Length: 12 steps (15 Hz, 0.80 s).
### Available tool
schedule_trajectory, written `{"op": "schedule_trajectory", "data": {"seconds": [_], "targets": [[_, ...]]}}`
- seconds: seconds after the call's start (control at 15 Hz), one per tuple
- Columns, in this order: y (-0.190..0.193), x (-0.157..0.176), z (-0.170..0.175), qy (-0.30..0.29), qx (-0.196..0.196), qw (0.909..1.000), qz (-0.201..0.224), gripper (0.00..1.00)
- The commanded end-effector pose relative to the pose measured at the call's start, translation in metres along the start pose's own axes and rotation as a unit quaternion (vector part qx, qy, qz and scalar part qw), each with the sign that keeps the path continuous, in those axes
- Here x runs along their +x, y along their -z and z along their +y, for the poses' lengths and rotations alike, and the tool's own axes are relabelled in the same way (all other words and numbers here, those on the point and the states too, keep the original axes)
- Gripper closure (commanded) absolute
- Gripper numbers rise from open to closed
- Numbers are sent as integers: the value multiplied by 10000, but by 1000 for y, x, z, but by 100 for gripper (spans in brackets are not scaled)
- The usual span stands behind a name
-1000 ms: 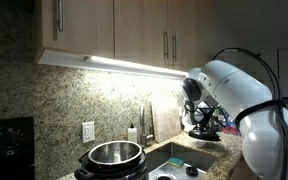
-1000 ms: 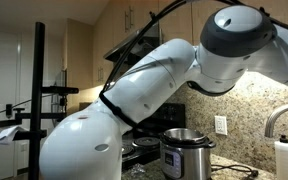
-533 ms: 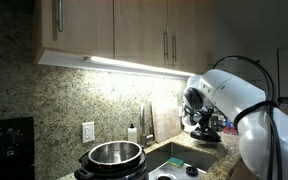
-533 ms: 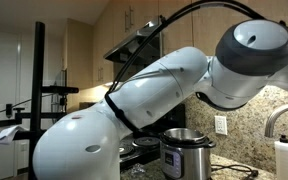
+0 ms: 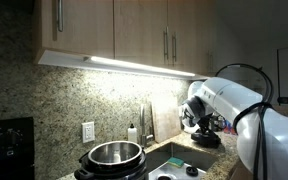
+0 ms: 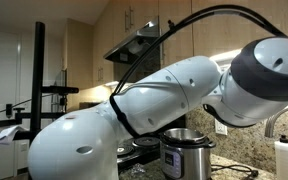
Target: Remove the lid from the rice cooker and put it on the right side of the counter
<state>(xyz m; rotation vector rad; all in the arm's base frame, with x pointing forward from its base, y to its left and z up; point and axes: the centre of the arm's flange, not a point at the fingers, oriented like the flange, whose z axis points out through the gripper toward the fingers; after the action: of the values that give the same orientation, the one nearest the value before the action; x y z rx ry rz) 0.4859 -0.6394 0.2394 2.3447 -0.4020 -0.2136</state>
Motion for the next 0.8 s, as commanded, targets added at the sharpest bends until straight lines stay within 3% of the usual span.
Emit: {"op": "schedule_trajectory", "data": {"seconds": [0.0, 0.73], "targets": [[-2, 19, 16, -67, -124, 9999, -59, 97], [-11, 29, 4, 50, -177, 9998, -108, 98]]}}
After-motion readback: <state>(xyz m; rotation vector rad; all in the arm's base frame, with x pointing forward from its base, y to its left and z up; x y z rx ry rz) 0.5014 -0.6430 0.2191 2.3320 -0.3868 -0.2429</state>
